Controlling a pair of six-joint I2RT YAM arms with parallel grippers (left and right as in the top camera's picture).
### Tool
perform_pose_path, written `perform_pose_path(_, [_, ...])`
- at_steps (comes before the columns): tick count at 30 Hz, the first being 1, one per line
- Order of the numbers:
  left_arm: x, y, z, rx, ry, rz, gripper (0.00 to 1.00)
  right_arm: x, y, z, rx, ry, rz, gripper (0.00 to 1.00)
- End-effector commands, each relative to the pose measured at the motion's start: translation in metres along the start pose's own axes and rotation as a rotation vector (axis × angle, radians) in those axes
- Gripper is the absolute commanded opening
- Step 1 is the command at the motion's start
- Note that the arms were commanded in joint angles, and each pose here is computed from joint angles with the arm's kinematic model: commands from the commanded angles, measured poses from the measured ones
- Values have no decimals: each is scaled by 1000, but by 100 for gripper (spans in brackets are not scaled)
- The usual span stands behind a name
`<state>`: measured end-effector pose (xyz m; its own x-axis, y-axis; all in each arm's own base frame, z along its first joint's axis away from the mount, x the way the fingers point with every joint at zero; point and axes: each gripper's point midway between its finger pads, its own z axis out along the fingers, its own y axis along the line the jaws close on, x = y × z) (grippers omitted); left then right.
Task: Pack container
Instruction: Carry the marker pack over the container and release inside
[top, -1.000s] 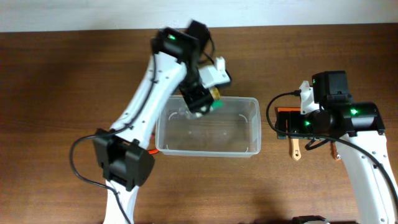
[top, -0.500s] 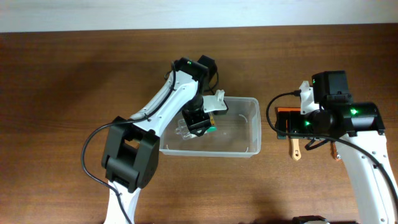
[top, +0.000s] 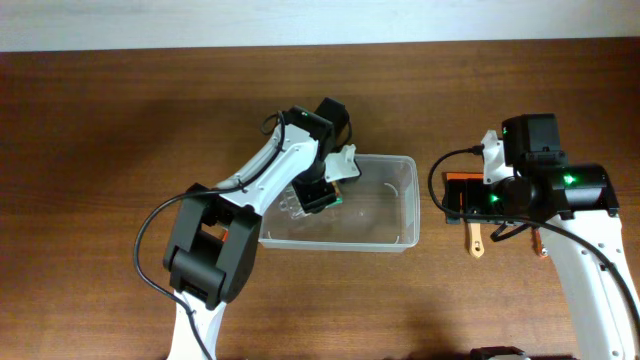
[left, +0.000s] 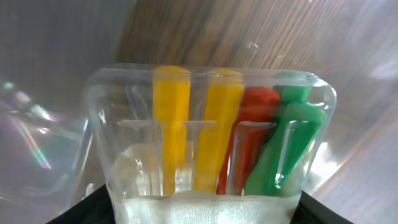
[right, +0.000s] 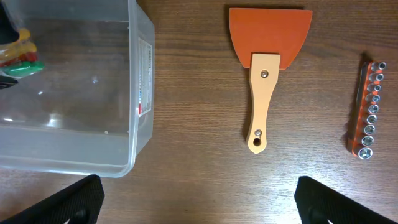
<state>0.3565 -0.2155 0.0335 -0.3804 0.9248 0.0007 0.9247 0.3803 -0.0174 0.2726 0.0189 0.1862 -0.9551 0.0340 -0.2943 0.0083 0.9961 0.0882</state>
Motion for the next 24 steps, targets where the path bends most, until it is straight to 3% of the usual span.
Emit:
perform_pose_path(1, [6, 4, 1, -21, 21, -27, 6, -5, -2, -4, 9, -16, 2, 99])
perform_pose_path(6, [7, 3, 1, -18, 25, -26, 40, -5, -2, -4, 9, -16, 2, 99])
perform_pose_path(7, [7, 3, 1, -18, 26, -26, 55, -5, -2, -4, 9, -16, 2, 99])
perform_pose_path(11, [9, 5, 1, -30, 35, -27, 81, -5, -2, -4, 9, -16, 2, 99])
perform_pose_path(14, [12, 7, -2, -44, 48, -26, 94, -5, -2, -4, 9, -16, 2, 99])
perform_pose_path(16, [12, 6, -6, -46, 44, -34, 99, -5, -2, -4, 9, -16, 2, 99])
perform_pose_path(24, [15, 5, -43, -87, -6, -51, 99, -5, -2, -4, 9, -16, 2, 99])
